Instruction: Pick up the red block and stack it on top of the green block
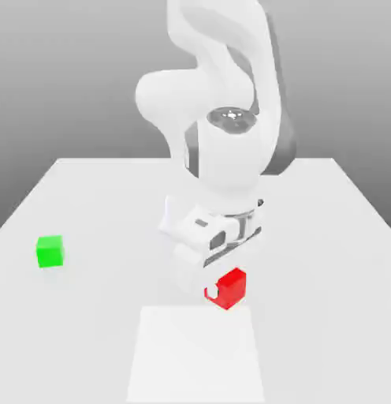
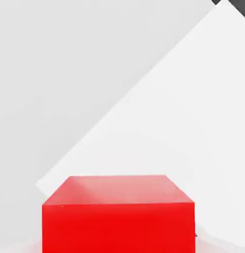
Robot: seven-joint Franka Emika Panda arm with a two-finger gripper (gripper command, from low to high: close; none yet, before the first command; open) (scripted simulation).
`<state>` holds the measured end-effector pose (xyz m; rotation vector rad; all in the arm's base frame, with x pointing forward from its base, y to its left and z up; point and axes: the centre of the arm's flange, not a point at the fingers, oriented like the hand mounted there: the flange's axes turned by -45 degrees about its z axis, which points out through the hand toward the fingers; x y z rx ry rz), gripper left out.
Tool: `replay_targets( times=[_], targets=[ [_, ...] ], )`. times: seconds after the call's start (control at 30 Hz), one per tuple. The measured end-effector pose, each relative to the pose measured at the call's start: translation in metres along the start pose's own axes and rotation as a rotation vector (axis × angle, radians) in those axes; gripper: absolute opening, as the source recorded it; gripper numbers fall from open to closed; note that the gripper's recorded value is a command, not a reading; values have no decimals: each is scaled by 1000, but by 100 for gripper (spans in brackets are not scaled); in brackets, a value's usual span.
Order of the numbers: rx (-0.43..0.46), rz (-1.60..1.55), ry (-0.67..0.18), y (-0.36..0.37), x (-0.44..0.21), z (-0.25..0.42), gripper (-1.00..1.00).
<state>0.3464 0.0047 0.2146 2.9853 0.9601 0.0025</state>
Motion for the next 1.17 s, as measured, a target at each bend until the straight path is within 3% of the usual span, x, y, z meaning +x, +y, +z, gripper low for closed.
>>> replay_targets(
  times=[0.3, 0.6, 1.03, 1.07, 1.17],
  targets=[
    [-14, 754, 0, 126, -151, -23, -100],
    [3, 1508, -3, 146, -347, -31, -100],
    [9, 1566, 4, 145, -360, 27, -100],
    [7, 1570, 0, 144, -362, 33, 100],
    [7, 1570, 0, 144, -362, 33, 100]
  ],
)
